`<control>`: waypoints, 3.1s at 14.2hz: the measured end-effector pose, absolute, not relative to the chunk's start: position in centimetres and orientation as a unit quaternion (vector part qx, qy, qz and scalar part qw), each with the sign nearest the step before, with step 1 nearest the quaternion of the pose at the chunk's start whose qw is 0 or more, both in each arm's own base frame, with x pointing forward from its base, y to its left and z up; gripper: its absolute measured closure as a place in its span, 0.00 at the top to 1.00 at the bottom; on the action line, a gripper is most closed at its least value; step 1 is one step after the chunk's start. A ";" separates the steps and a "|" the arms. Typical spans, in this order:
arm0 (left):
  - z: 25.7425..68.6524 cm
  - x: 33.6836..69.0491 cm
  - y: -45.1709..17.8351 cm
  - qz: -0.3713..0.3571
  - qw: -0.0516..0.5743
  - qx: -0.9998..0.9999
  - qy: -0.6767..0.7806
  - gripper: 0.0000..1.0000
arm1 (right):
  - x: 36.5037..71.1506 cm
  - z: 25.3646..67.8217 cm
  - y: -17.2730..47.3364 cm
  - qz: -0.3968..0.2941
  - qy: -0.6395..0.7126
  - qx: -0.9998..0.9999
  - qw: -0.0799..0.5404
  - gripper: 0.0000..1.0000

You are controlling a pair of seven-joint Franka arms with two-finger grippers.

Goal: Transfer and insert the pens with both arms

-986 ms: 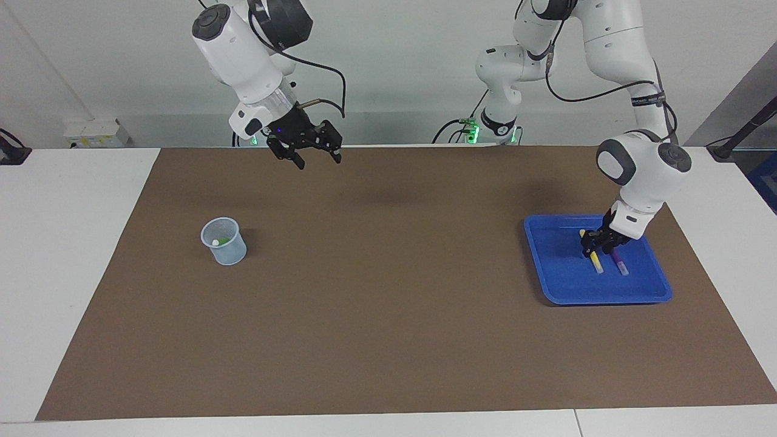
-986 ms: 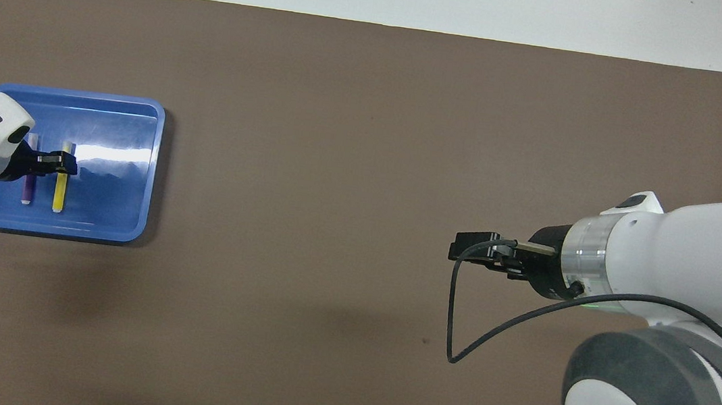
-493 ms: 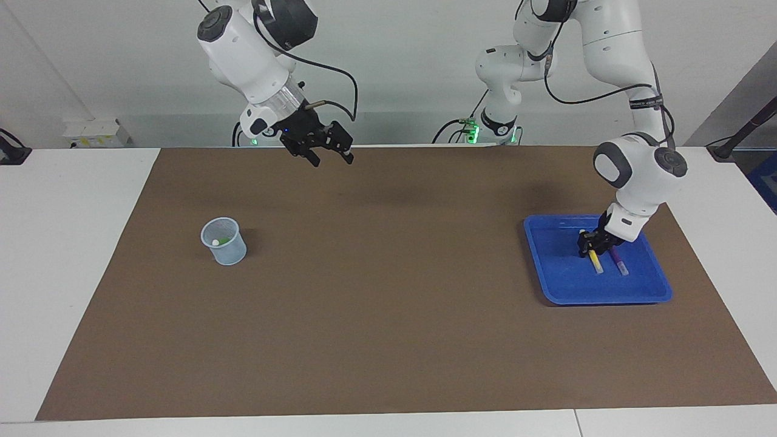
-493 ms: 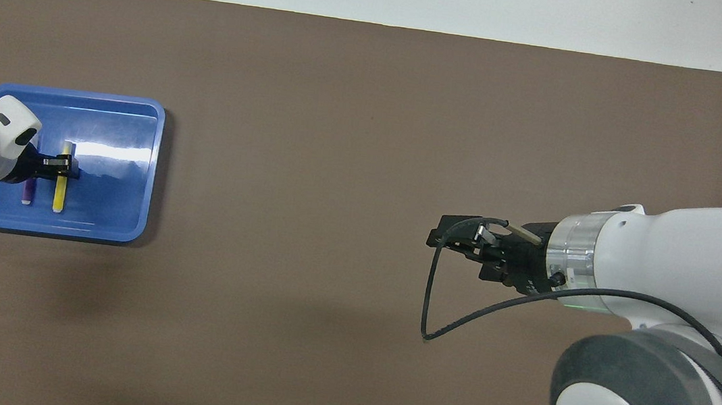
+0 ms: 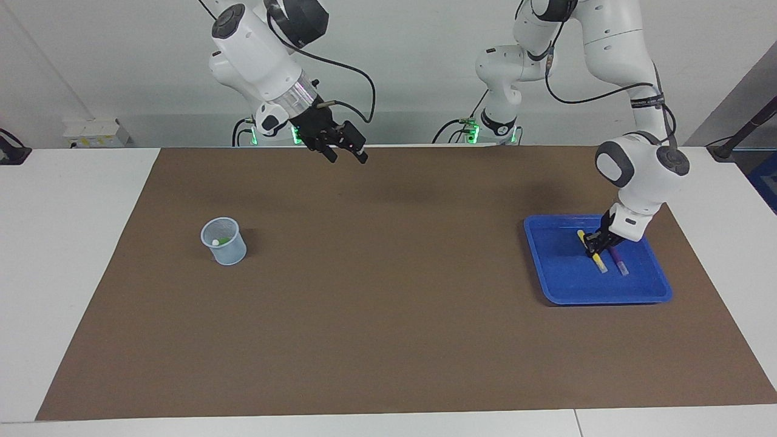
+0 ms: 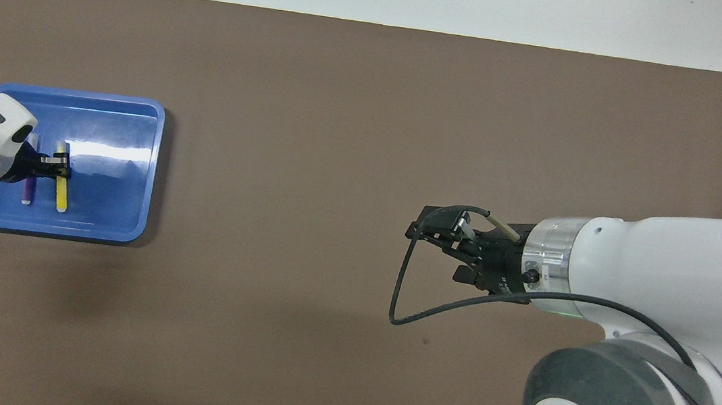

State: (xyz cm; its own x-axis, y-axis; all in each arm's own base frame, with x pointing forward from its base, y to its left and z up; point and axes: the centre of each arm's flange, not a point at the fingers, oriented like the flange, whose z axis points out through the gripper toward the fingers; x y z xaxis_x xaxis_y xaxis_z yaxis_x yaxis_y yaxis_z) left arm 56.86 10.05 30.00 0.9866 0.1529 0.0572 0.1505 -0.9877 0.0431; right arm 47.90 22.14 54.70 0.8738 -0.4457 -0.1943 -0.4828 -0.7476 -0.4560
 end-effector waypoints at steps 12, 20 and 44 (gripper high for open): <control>37.0 59.5 7.3 0.003 0.042 0.982 0.184 0.17 | 47.9 54.7 22.1 0.037 0.249 -0.934 0.254 1.00; 48.0 57.6 2.5 0.024 0.072 0.926 0.370 0.17 | 47.9 54.6 22.1 0.037 0.250 -0.934 0.254 1.00; 60.6 45.3 -21.3 0.010 0.084 0.740 0.668 0.17 | 47.2 56.7 28.3 -0.006 0.270 -0.884 0.381 1.00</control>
